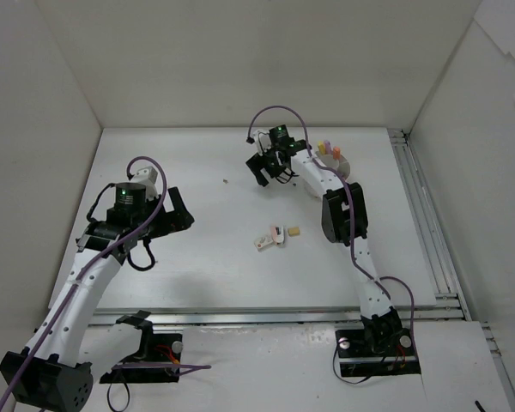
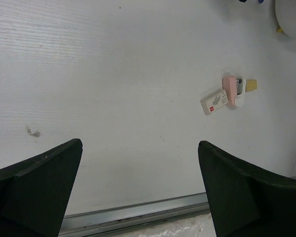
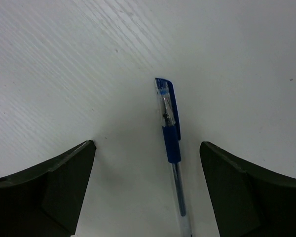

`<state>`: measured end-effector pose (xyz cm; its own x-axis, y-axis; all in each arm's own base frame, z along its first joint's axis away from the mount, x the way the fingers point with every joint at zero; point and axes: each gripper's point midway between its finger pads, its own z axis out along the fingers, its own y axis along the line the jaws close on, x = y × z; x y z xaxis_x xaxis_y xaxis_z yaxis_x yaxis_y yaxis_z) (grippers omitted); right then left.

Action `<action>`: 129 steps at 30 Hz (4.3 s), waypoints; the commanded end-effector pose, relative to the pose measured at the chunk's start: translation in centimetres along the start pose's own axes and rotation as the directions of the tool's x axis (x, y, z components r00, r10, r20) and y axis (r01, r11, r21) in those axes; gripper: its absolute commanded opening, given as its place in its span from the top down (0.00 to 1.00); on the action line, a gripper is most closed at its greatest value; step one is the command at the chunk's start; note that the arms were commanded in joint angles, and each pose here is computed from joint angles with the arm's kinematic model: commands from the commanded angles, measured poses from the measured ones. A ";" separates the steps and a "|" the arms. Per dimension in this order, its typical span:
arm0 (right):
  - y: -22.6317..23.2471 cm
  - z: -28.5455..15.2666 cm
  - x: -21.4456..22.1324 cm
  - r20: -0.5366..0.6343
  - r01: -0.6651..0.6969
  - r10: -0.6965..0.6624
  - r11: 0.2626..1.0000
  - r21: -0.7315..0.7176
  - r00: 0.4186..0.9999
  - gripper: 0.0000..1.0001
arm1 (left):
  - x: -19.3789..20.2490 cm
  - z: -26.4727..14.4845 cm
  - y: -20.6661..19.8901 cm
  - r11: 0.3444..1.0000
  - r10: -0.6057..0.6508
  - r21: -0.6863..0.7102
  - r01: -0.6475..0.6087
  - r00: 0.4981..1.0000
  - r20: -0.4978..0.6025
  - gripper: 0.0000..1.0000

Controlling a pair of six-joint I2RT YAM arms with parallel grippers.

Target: Sort the stationery into containers

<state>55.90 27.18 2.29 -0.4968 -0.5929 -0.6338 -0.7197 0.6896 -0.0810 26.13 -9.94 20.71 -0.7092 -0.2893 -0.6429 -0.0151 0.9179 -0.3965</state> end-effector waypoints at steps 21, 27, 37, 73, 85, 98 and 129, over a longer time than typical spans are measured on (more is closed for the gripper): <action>5.5 -12.6 -10.2 0.323 0.241 -0.198 0.965 -0.101 0.926 1.00 | -0.5 -2.4 -0.5 0.999 -0.020 0.049 0.016 0.996 0.088 0.00; 3.4 -22.8 -13.1 0.707 0.210 -0.216 0.973 0.098 0.673 1.00 | -0.2 -2.9 -0.5 0.998 -0.027 0.060 0.020 0.994 0.106 0.00; -4.2 -25.5 -6.3 0.765 0.270 -0.179 0.963 0.007 0.619 1.00 | -0.6 -2.6 -0.8 0.997 -0.026 0.071 0.018 0.993 0.115 0.00; -5.8 -24.1 1.2 0.730 0.286 -0.167 0.958 -0.040 0.663 0.50 | -1.0 -2.1 -0.6 0.998 -0.044 0.046 0.039 0.993 0.109 0.00; 3.8 -27.6 -3.4 0.550 0.231 -0.236 0.970 0.080 0.801 0.02 | 0.2 -2.9 -0.9 0.995 -0.042 0.093 0.031 0.991 0.125 0.00; 7.4 -23.7 12.1 0.222 -0.475 0.420 0.780 0.407 0.880 0.02 | 2.3 -1.0 0.1 0.996 -0.068 0.067 0.064 0.996 0.055 0.00; 10.0 -13.7 15.1 0.090 -0.587 0.584 0.776 0.230 0.807 0.29 | 1.5 -0.8 0.7 0.998 -0.055 0.012 0.054 0.995 0.085 0.00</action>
<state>33.15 17.72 1.15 -0.7962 -0.0712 -0.6008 -0.1347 0.9890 0.0614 23.23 -9.38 18.03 -0.6914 -0.3477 -0.6333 -0.0612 0.9016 -0.4282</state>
